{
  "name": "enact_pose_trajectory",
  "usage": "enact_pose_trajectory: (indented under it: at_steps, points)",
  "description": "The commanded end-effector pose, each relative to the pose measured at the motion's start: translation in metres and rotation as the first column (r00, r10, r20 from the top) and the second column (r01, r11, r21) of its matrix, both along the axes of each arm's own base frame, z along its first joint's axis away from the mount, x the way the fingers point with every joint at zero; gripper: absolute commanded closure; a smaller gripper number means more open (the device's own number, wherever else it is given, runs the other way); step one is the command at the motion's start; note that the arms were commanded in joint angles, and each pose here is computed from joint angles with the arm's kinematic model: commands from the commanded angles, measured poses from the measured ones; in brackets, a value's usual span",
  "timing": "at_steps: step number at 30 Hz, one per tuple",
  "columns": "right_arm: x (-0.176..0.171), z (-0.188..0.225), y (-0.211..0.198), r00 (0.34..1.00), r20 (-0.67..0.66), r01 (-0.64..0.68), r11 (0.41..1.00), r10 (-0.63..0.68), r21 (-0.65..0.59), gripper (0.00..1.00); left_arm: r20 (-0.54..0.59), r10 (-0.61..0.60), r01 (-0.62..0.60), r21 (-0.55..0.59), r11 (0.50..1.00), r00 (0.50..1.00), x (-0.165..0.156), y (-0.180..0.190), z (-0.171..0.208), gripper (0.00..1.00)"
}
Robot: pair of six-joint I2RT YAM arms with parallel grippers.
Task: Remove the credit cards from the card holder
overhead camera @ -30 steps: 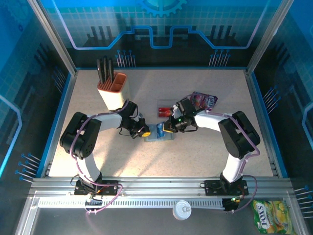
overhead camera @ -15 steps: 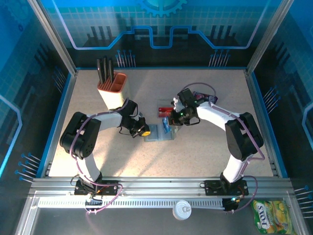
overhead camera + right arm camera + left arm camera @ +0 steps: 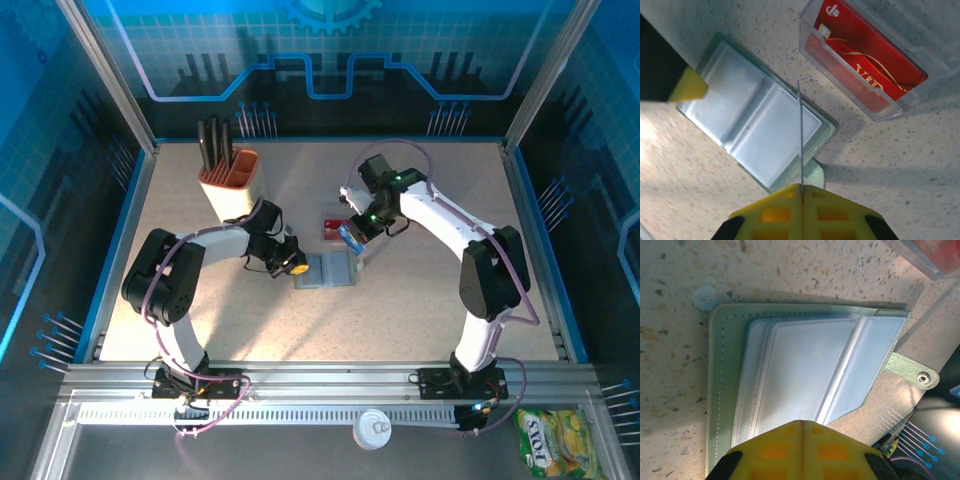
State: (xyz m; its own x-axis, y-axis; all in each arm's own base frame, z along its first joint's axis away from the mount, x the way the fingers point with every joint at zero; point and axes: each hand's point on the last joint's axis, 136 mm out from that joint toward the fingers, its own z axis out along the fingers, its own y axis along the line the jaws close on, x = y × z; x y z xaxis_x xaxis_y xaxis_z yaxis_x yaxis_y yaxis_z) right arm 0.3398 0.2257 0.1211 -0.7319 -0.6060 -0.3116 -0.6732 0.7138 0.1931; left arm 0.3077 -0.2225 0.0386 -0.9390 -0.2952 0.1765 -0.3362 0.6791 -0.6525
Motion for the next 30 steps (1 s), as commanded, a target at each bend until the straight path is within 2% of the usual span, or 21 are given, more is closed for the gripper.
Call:
enact_pose_trajectory:
  at_steps: [1, 5, 10, 19, 24, 30]
  points:
    - [-0.009, -0.005, -0.010, 0.970, -0.006, -0.241, 0.966, 0.242, -0.093, 1.00, 0.027, -0.003, 0.003, -0.003, 1.000, 1.000, 0.005, 0.002, 0.016, 1.00]
    - [0.001, 0.004, -0.002, 0.905, 0.054, -0.416, 0.904, 0.423, -0.101, 1.00, 0.035, -0.002, 0.002, 0.002, 1.000, 0.999, 0.006, 0.004, 0.021, 1.00]
    - [0.017, 0.006, 0.005, 0.846, 0.070, -0.518, 0.846, 0.529, -0.126, 1.00, 0.045, 0.009, -0.010, 0.014, 1.000, 0.999, 0.006, 0.008, 0.025, 1.00]
    - [0.061, 0.014, 0.015, 0.808, 0.083, -0.570, 0.810, 0.583, -0.137, 1.00, 0.050, 0.025, -0.026, 0.023, 0.999, 0.998, 0.002, 0.012, 0.030, 1.00]
    - [0.082, 0.022, 0.018, 0.806, 0.122, -0.567, 0.815, 0.579, -0.123, 1.00, 0.047, 0.031, -0.032, 0.033, 0.999, 0.998, -0.001, 0.015, 0.030, 1.00]
    - [0.103, 0.007, 0.019, 0.808, 0.141, -0.558, 0.820, 0.572, -0.128, 1.00, 0.048, 0.036, -0.038, 0.033, 0.999, 0.998, -0.001, 0.015, 0.033, 1.00]
